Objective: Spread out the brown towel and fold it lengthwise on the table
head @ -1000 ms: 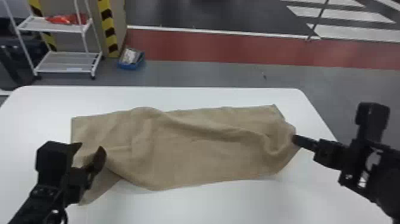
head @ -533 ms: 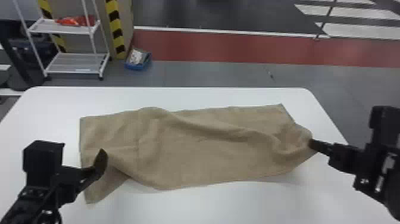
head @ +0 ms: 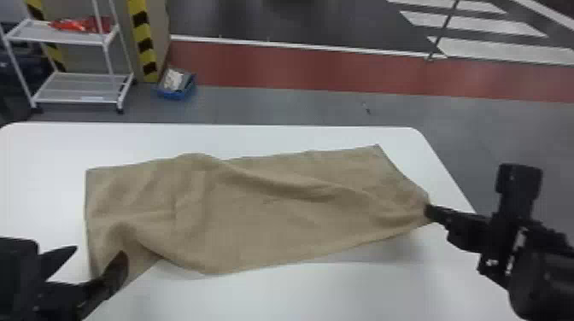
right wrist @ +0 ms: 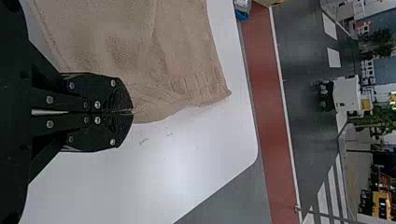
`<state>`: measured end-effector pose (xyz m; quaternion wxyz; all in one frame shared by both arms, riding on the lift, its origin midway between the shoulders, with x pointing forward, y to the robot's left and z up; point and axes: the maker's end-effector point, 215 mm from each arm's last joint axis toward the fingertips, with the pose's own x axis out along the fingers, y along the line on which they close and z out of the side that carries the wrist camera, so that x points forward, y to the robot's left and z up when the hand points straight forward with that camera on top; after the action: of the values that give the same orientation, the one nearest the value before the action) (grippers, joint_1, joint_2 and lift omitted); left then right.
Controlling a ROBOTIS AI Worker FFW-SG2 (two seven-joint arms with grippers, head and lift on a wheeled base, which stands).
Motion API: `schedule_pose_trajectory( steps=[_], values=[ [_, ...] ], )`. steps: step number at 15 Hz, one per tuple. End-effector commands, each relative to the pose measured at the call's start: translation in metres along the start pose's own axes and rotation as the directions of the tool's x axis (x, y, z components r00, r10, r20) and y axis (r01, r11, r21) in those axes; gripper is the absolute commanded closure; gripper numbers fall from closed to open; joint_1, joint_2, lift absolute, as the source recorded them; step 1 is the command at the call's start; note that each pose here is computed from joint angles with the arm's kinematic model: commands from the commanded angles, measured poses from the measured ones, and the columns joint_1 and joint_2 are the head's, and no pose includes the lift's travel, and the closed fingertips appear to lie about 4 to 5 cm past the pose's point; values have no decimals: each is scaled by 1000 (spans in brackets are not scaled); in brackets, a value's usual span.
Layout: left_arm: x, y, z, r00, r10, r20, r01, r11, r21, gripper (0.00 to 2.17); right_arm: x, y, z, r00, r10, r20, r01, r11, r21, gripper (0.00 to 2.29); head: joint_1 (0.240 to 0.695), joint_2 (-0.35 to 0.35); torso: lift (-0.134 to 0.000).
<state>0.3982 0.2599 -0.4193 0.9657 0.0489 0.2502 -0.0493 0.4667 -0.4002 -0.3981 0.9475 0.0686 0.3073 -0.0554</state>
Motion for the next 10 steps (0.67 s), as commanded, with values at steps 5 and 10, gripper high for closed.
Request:
schedule_pose_trajectory(
  steps=[5, 10],
  values=[
    [-14, -3, -43, 990, -1, -139, 7, 999, 39, 333, 0, -10, 1, 1000, -3, 16, 3, 1000, 13, 1507, 695, -204, -124],
    [-15, 5, -47, 989, 21, -145, -13, 998, 57, 522, -1, -7, 1, 1000, 6, 17, -6, 1000, 13, 1507, 695, -189, -124]
  ],
)
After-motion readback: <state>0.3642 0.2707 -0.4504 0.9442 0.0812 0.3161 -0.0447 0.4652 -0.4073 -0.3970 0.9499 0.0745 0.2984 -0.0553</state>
